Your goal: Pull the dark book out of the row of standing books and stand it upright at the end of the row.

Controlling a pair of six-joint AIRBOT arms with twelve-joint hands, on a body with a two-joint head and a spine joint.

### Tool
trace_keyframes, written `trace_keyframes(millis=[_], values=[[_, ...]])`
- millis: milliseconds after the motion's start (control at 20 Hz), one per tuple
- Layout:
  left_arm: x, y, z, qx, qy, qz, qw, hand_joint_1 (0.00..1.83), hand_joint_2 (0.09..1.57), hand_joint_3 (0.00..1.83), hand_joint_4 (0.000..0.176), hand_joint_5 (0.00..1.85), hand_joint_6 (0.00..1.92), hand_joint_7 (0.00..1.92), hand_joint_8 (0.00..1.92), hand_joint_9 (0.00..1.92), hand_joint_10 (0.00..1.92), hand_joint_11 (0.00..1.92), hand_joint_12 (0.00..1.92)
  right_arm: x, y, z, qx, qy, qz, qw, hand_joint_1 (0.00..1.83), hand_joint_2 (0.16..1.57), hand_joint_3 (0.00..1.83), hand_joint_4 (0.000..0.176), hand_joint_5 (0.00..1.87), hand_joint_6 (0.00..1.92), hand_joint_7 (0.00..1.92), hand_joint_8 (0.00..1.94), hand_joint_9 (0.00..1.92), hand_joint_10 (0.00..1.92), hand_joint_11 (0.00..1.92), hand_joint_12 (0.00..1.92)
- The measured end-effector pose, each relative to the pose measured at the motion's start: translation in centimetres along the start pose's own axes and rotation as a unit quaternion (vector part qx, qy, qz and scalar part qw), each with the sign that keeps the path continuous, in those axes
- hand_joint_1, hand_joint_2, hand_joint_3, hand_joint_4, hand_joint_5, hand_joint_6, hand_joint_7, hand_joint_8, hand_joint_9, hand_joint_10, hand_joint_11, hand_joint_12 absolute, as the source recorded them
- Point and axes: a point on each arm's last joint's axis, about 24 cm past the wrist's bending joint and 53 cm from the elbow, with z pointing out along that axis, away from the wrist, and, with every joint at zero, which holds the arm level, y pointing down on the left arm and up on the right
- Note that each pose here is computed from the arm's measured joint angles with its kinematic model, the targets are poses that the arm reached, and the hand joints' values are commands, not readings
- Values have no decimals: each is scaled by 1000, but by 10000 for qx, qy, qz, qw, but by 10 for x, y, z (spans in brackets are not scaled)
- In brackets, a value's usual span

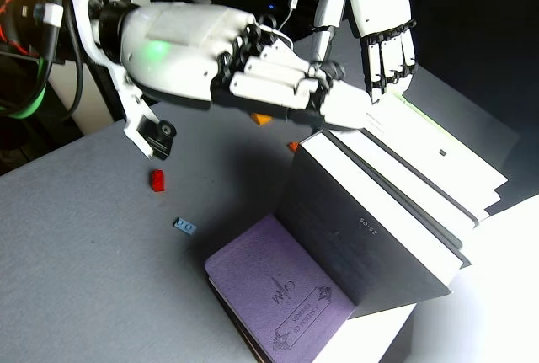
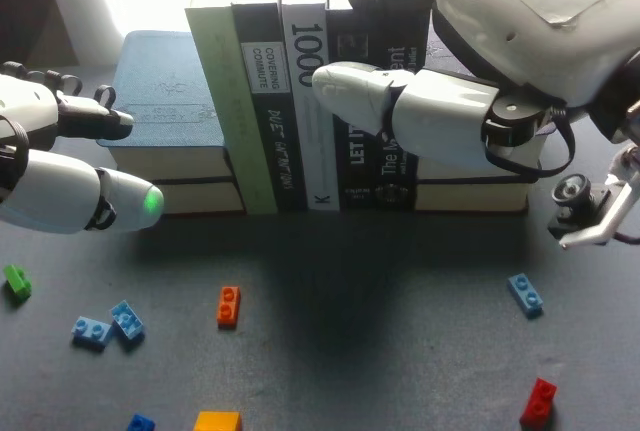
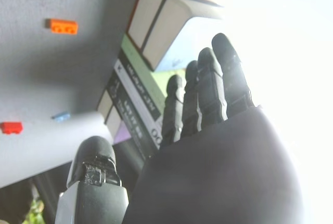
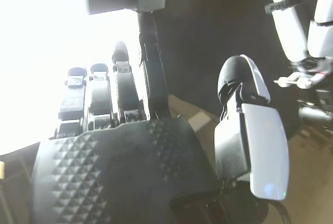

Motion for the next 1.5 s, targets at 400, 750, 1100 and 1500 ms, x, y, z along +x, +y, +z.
trace_keyframes(millis=[400,750,1100,1500], values=[[0,-1,0,23,-2,-3,10000,0,1197,2,43,154,1,136,2,137,1,0,517,18,15,-29,155,360,-179,9991,0,1165,0,0,777,76,218,2,49,11,0,0],[0,-1,0,27,-3,-3,10000,0,1206,1,37,173,1,158,5,155,4,0,568,47,28,-60,242,996,-39,9947,0,1170,1,0,793,77,216,5,48,10,0,0],[0,-1,0,30,-4,-1,10000,0,1202,0,38,155,1,142,1,137,0,0,516,80,28,-87,453,1695,71,9845,0,1167,0,0,784,68,209,1,38,4,0,0],[0,-1,0,30,-4,1,10000,0,1193,0,43,156,1,133,0,136,0,0,532,111,18,-108,587,2273,117,9720,0,1172,2,0,784,64,211,0,36,2,0,0]])
